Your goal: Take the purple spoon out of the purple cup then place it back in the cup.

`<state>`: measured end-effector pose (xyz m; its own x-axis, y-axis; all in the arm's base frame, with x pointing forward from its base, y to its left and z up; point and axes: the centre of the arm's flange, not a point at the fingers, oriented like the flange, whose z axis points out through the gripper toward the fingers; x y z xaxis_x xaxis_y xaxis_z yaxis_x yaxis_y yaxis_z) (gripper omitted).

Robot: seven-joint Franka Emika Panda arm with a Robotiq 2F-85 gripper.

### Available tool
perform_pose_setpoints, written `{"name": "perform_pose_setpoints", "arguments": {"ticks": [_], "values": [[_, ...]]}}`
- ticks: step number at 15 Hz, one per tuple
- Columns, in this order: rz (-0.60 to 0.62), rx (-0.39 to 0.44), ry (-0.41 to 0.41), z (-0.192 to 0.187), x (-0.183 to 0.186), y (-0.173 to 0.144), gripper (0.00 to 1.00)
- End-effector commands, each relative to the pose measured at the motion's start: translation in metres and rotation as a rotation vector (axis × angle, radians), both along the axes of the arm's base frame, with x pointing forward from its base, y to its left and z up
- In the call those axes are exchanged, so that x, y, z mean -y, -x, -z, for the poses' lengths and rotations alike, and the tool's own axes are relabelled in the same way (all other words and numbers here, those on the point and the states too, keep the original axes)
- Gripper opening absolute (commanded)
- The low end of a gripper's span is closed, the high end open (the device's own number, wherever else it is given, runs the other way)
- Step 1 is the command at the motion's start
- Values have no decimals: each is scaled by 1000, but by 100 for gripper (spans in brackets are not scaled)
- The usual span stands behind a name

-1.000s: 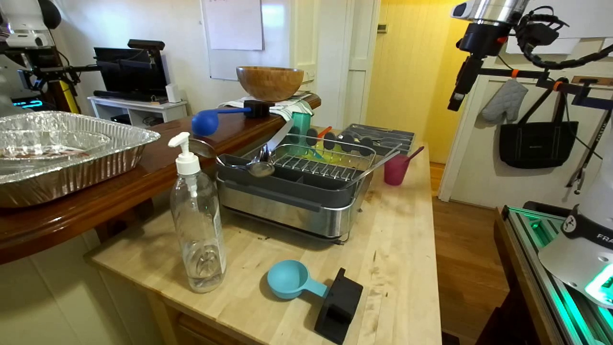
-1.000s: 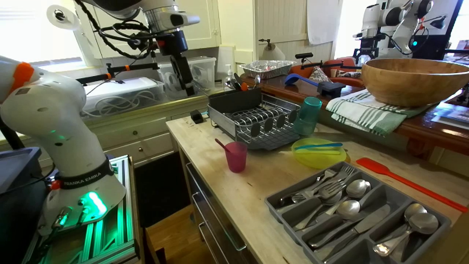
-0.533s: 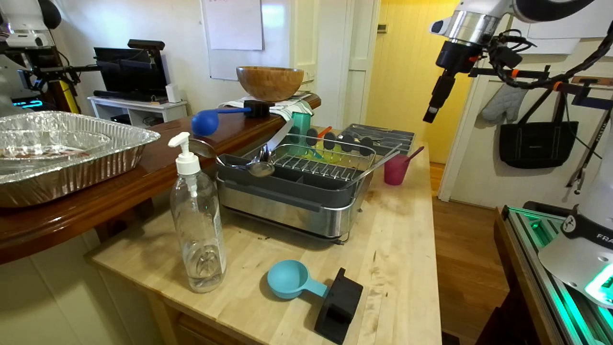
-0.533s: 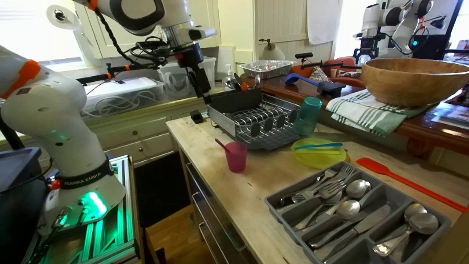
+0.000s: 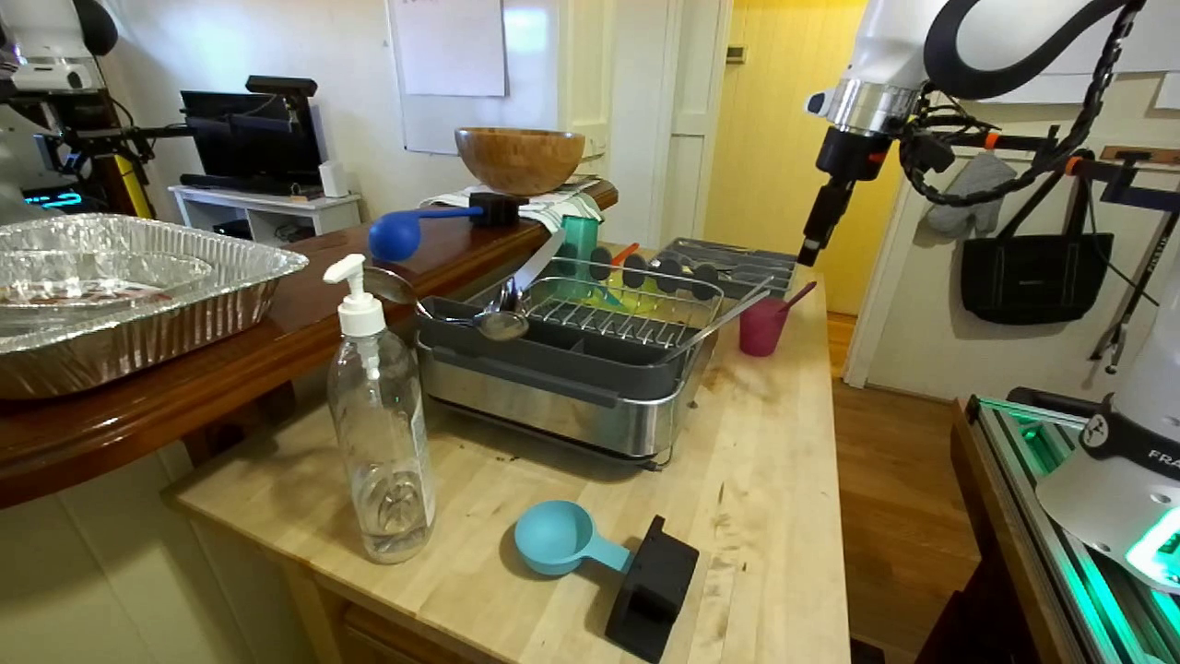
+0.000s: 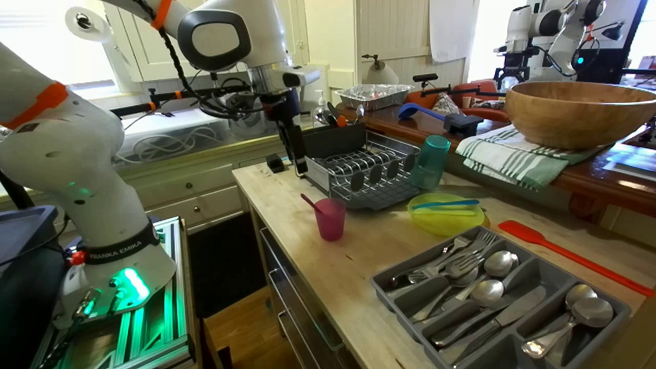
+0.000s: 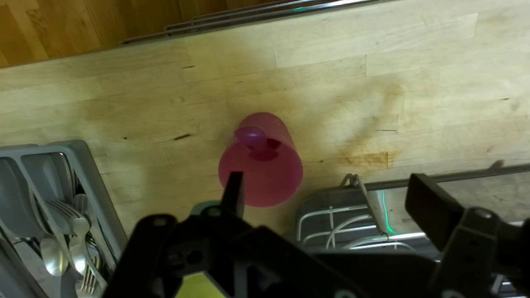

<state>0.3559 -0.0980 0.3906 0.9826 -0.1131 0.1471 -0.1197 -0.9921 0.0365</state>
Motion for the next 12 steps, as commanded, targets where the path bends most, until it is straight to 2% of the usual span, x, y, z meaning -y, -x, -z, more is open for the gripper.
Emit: {"name": "perform_pose_setpoints", "arguments": {"ticks": [1, 12], "values": [[13, -4, 8, 32, 14, 0, 100], [38, -44, 5, 78, 25, -4, 100]]}}
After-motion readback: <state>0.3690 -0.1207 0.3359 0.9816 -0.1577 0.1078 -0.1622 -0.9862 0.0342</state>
